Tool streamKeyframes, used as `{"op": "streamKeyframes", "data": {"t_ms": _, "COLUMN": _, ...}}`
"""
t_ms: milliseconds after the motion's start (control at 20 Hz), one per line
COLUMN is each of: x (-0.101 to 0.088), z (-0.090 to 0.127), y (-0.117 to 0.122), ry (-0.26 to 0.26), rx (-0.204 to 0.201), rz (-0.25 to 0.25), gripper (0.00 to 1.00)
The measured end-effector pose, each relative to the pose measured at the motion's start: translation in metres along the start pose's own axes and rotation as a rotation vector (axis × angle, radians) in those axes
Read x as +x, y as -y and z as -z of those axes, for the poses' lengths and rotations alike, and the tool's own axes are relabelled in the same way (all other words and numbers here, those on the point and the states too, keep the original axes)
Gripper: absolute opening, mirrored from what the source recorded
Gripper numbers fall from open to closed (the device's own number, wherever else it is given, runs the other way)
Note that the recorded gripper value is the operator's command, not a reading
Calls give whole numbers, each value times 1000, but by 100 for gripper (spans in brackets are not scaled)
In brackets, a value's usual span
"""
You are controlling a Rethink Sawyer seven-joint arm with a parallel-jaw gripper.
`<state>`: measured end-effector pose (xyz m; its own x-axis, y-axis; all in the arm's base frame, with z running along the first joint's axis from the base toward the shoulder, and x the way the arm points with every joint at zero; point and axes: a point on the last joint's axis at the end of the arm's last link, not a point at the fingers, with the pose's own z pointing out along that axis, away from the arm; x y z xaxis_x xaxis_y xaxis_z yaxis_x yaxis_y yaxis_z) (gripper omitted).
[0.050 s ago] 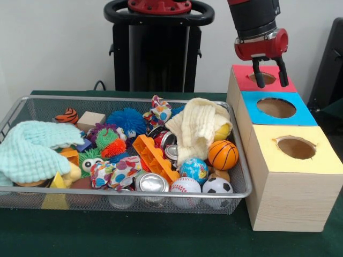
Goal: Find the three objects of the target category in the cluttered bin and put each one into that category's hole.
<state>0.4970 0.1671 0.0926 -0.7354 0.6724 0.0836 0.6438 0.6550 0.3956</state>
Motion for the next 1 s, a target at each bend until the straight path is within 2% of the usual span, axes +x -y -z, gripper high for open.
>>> {"op": "streamKeyframes", "data": {"t_ms": 300, "x": -9, "z": -1, "y": 6, "ry": 31, "rx": 22, "rz": -8, "gripper": 100}}
{"op": "streamKeyframes", "data": {"t_ms": 350, "x": -13, "z": -1, "y": 8, "ry": 50, "rx": 40, "rz": -7, "gripper": 100}}
{"op": "streamKeyframes", "data": {"t_ms": 650, "x": -12, "z": 0, "y": 6, "ry": 56, "rx": 90, "rz": 34, "gripper": 100}}
{"op": "streamKeyframes", "data": {"t_ms": 850, "x": -25, "z": 5, "y": 15, "ry": 56, "rx": 138, "rz": 44, "gripper": 100}}
{"op": "streamKeyframes", "data": {"t_ms": 1000, "x": -34, "z": 9, "y": 21, "ry": 58, "rx": 159, "rz": 40, "gripper": 100}}
